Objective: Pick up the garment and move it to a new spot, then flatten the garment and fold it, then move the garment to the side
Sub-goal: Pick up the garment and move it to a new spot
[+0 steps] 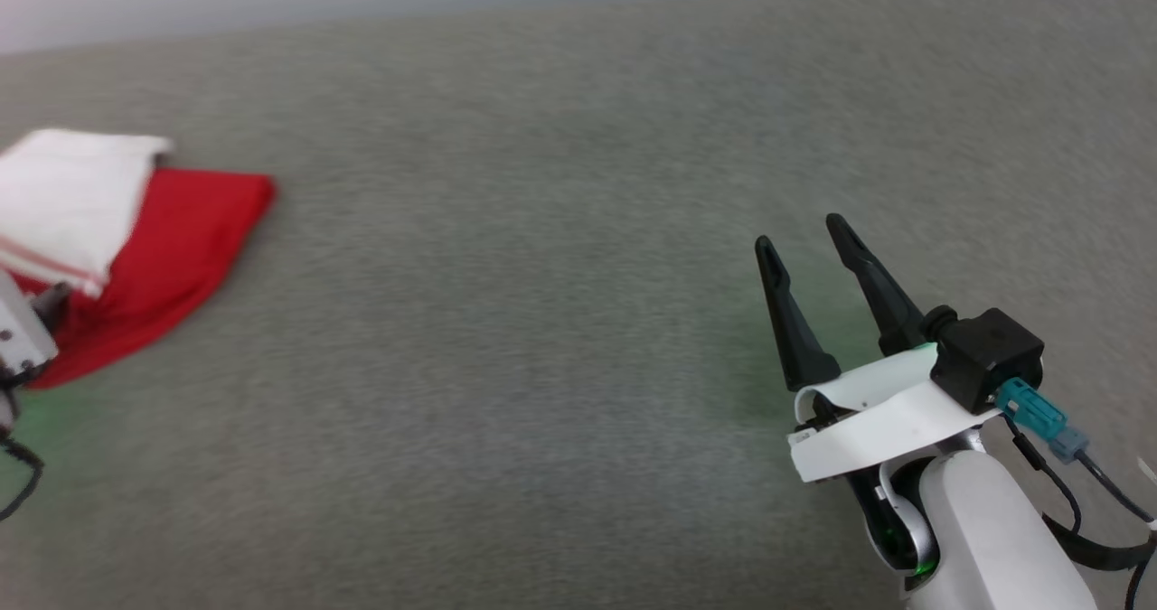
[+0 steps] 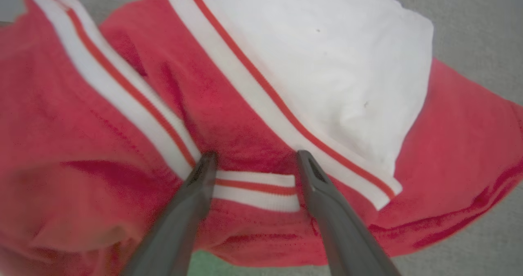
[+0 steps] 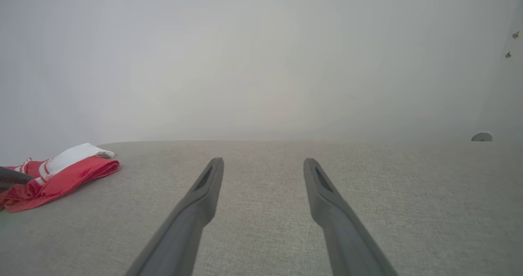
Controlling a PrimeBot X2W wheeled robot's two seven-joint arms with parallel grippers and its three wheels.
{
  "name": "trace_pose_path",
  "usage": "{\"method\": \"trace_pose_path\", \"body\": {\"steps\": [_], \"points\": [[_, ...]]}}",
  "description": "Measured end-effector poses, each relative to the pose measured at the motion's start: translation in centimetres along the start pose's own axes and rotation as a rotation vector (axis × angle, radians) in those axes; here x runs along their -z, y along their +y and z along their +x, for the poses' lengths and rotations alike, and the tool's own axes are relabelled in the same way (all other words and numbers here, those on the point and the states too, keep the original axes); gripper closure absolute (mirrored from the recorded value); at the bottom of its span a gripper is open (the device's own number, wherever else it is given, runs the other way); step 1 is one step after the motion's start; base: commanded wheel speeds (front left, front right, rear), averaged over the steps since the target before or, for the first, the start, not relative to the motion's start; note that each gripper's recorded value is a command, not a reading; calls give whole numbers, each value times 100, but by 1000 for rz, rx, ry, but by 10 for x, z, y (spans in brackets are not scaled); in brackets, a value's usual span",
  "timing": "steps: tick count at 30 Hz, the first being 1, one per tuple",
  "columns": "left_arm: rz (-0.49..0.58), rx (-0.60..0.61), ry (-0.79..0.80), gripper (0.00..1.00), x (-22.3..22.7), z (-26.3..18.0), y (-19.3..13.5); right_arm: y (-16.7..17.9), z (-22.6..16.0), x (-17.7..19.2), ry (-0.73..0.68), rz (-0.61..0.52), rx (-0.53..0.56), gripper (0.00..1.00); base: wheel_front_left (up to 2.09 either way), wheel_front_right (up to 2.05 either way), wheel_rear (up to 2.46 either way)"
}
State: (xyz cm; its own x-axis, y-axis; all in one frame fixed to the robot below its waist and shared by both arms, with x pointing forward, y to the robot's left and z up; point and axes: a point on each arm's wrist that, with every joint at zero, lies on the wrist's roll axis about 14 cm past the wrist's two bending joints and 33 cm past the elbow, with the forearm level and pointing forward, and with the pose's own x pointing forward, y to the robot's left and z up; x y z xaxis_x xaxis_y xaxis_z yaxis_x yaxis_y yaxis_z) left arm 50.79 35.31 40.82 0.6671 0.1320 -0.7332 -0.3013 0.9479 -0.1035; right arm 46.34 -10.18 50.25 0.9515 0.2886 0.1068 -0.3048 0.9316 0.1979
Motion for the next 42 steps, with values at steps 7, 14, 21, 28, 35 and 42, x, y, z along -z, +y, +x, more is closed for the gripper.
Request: {"method": "trace_pose_path", "body": {"steps": [7,14,21,28,35,42], "points": [[3,7,70,0,17,40,-18,-21,-11,14,40,-9,59,0,0,0,0],[-49,33,38,100,19,58,-31,-30,-17,24,74,-20,79,0,0,0,0],[-59,81,-113,100,5,42,-41,-21,-19,16,60,-25,53,0,0,0,0],[-51,199,-346,100,-42,-9,-63,0,-26,1,29,-7,14,0,0,0,0],[44,392,-530,100,-81,-79,-107,7,-36,-24,-33,6,17,0,0,0,0],[243,655,-508,100,-56,-129,-194,0,-49,-42,-87,18,61,0,0,0,0]]}}
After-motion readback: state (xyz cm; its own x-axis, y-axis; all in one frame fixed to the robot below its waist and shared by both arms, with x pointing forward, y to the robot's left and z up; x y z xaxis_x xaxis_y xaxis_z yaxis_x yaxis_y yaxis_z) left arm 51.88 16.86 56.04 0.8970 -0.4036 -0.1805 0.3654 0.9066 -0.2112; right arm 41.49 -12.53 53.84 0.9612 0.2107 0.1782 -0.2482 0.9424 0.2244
